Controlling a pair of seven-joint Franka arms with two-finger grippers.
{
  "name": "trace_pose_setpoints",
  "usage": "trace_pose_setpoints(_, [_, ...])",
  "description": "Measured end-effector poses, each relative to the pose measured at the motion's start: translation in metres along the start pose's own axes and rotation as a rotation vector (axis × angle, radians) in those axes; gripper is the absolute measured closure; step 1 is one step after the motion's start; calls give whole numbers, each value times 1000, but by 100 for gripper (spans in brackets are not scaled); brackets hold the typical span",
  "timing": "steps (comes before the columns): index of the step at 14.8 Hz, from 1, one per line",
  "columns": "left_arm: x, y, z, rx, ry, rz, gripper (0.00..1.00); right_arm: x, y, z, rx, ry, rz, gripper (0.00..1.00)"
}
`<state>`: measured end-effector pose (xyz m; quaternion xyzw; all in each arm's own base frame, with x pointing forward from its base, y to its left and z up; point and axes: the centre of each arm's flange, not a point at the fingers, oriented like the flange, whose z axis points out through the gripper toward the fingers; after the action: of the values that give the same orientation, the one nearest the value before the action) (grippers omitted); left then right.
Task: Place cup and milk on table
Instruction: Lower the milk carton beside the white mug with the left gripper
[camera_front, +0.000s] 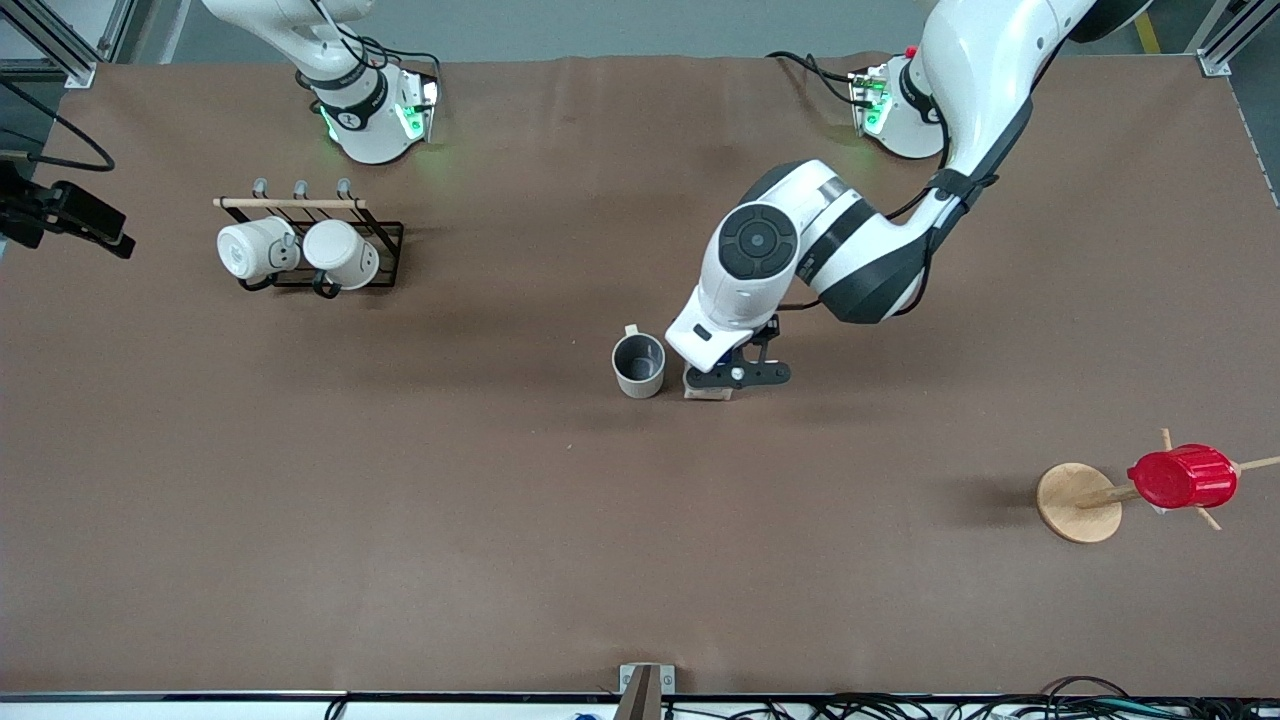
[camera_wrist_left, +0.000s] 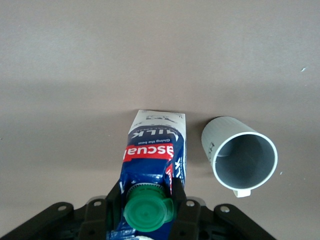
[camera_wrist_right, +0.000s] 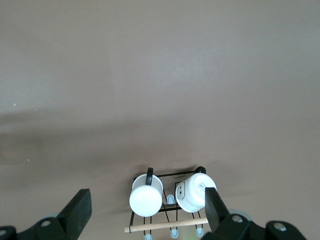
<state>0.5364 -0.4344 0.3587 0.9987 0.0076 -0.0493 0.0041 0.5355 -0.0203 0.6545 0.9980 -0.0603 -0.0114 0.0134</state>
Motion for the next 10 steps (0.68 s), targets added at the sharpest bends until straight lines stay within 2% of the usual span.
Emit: trace_pose_setpoints(10, [-1,5,5,4,-7,-1,59,-1,0,1,14,-10,21,0])
